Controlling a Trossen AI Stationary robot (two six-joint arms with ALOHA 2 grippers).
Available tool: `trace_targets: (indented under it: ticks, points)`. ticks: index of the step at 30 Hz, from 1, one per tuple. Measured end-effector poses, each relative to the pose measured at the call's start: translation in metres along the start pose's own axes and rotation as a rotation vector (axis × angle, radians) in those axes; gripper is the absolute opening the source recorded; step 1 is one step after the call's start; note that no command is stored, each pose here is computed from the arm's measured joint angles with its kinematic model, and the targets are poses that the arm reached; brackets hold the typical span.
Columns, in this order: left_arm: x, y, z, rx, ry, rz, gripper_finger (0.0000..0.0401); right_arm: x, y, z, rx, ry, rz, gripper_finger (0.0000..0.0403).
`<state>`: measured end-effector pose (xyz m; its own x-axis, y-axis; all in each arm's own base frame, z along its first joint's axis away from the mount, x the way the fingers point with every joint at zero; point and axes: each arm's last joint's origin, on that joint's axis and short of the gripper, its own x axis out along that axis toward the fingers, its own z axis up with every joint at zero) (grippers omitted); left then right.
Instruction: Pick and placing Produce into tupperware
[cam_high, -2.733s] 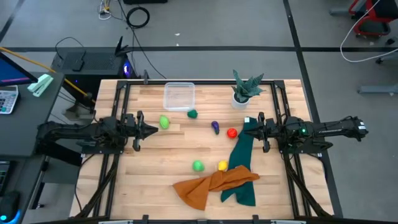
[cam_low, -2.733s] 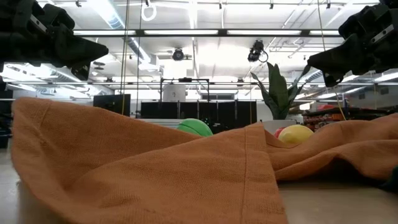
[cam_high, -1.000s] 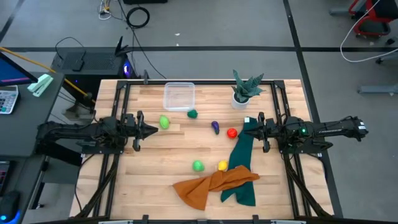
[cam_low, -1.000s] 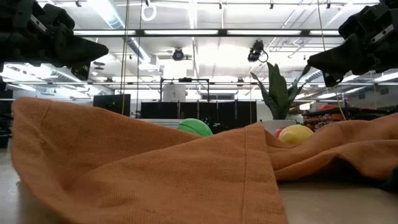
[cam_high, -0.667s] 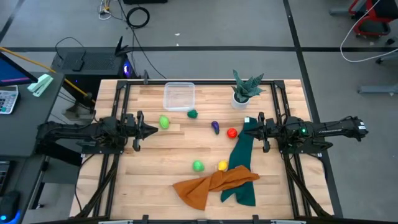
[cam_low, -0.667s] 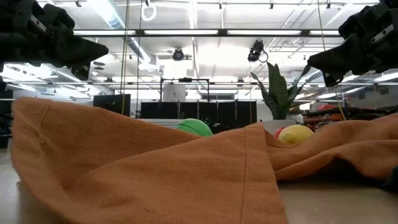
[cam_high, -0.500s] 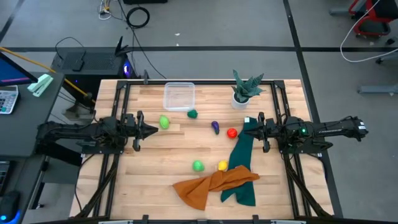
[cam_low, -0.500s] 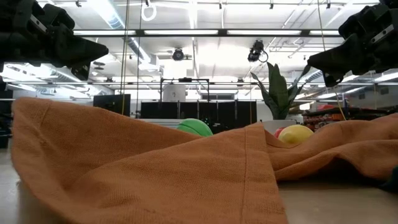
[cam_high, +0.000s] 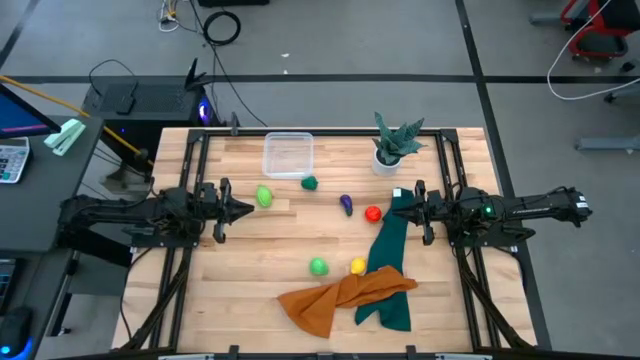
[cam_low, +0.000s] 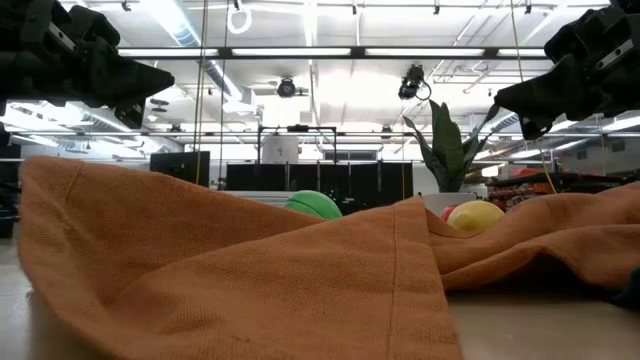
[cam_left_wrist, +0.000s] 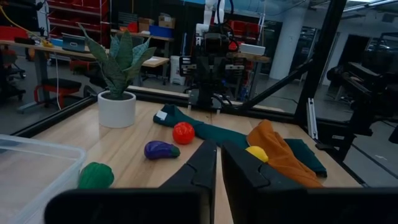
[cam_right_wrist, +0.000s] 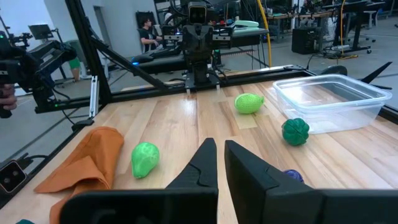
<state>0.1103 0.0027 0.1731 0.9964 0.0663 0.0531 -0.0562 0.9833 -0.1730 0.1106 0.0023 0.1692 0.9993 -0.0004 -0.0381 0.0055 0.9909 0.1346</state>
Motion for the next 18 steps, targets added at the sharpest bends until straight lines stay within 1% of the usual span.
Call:
trace_targets:
  ticks: [7, 18]
  points:
    - [0.0, -0.0001, 0.0001, 0.0, -0.001, -0.001, 0.0039, 0.0, 0.0, 0.0001, 0.0, -0.001, 0.0, 0.0001]
    - [0.0, 0.0, 0.0002, -0.01, -0.002, -0.001, 0.0025, 0.0, 0.0, 0.0001, 0.0, 0.0, 0.0, 0.0001]
